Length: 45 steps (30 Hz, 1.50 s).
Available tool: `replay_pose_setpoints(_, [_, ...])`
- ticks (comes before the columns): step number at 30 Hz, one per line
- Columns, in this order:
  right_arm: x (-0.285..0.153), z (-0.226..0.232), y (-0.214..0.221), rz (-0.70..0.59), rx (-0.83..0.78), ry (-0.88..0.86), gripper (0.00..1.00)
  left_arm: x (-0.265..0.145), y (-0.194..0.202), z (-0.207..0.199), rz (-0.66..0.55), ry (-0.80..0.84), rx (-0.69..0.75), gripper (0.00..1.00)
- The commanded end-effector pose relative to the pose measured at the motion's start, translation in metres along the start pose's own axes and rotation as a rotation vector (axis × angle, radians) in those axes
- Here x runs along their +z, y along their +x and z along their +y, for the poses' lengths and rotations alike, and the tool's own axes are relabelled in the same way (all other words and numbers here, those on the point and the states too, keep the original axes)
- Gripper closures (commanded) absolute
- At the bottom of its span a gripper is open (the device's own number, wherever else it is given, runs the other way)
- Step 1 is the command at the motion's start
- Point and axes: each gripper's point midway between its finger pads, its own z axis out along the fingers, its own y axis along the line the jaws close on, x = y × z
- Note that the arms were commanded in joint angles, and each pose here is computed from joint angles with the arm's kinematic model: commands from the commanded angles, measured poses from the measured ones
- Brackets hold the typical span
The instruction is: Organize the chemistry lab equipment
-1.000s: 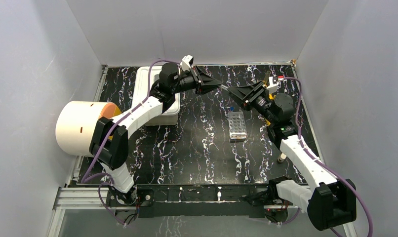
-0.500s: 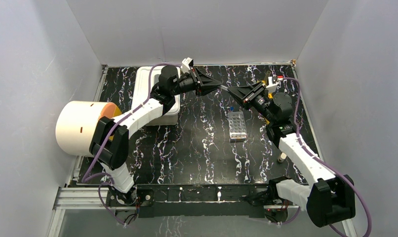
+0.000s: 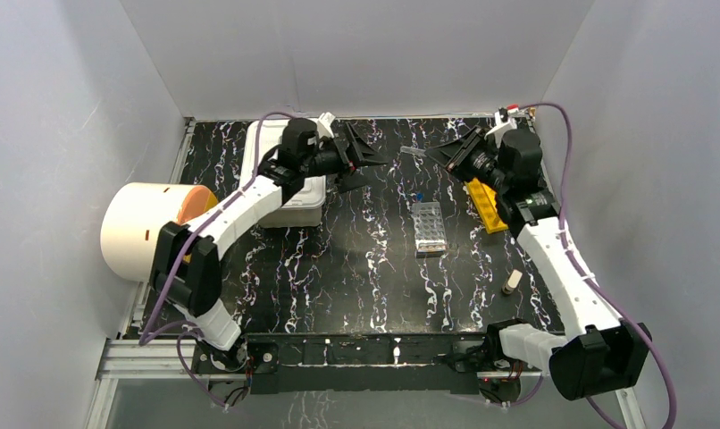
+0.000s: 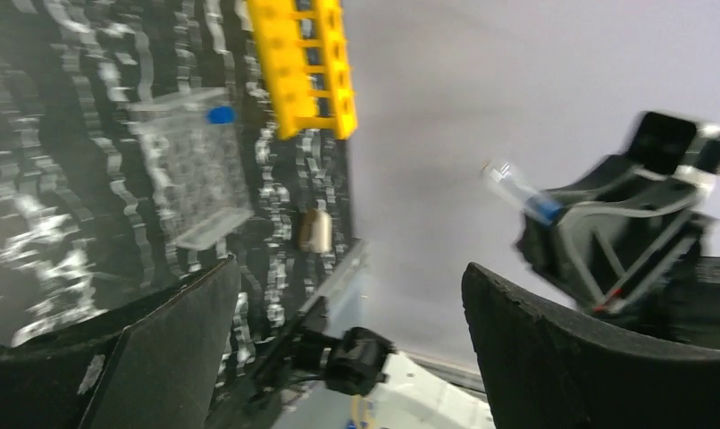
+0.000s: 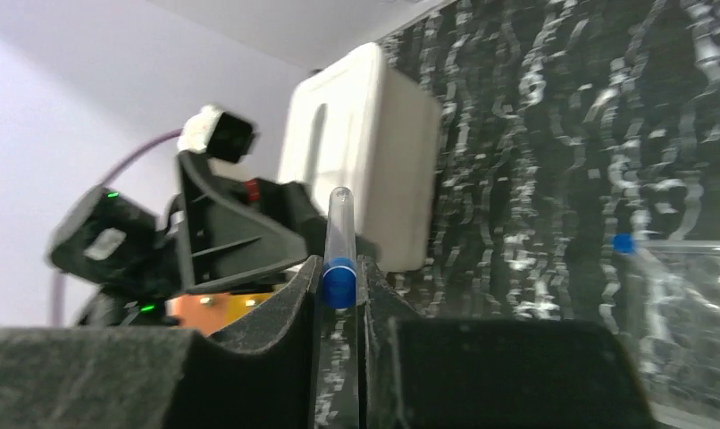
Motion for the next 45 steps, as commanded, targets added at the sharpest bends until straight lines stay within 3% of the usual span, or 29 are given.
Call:
replay_pose_setpoints(1, [-0.03,-0.049,-0.013,0.06,-0.284,0.355,0.85,-0.057,-0.004,0.012,-0.05,-0.191,0.298,0.06])
replay_pose_setpoints(6, [-0.054,-0.102,-0.007,0.206,-0.39,0.64,0.84,-0.083,0.008,0.016,-0.01,-0.254,0.479,0.05])
replay_pose_setpoints(12, [-0.06,-0.139,0.002,0.334,-0.448,0.776,0.85,-0.098,0.01,0.019,0.002,-0.303,0.561,0.05])
replay_pose_setpoints(31, [0.02,-0.158,0.061,0.527,-0.584,0.815,0.84,-0.111,0.005,0.041,-0.008,-0.415,0.629,0.04])
replay_pose_setpoints(45, [0.042,-0.171,0.069,0.531,-0.583,0.822,0.84,-0.115,0.001,0.041,-0.028,-0.427,0.654,0.03])
